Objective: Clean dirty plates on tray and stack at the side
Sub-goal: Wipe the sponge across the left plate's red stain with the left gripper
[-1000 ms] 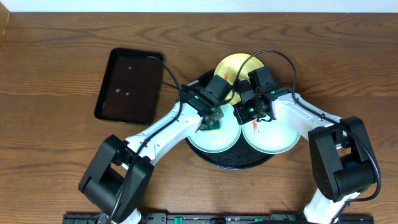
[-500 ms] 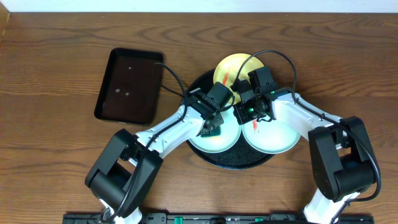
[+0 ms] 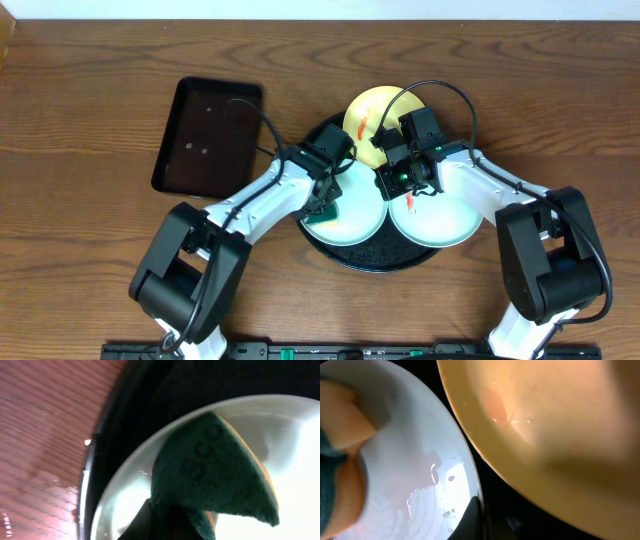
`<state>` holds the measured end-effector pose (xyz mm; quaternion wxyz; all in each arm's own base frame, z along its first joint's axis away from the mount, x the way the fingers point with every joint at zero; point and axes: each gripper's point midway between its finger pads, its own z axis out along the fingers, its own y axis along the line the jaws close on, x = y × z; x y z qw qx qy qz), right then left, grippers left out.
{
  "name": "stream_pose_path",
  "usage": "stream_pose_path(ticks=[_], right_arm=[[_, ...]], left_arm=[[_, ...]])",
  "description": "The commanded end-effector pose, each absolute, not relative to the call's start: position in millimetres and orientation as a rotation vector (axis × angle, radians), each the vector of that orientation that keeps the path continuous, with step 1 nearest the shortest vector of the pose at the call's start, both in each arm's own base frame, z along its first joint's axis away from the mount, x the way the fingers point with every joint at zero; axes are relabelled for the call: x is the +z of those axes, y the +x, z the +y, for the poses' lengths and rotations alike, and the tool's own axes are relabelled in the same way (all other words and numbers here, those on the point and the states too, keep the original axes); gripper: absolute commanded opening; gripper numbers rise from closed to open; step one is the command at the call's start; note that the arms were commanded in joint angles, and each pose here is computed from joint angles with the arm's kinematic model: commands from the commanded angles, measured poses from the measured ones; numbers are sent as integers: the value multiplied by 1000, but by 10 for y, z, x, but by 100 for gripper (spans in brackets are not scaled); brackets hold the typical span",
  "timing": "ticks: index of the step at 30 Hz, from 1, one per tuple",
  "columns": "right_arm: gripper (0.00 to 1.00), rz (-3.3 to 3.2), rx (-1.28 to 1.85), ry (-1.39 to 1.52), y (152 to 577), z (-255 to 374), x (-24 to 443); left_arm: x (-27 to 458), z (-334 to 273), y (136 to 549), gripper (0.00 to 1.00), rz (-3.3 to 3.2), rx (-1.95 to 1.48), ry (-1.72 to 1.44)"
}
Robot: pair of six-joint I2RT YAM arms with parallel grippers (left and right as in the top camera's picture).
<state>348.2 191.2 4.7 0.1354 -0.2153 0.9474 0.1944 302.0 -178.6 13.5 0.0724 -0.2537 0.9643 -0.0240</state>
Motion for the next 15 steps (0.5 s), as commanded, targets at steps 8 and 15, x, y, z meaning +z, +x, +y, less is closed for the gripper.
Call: stream_pose_path(ticks=[8, 15], right_arm=[[1, 2785, 480, -617, 3470, 1831, -78], [1, 2781, 480, -617, 3479, 1834, -76]], left_arm=[[591, -1082, 3158, 7, 2633, 209, -784], [797, -1552, 3248, 7, 2623, -104, -737]])
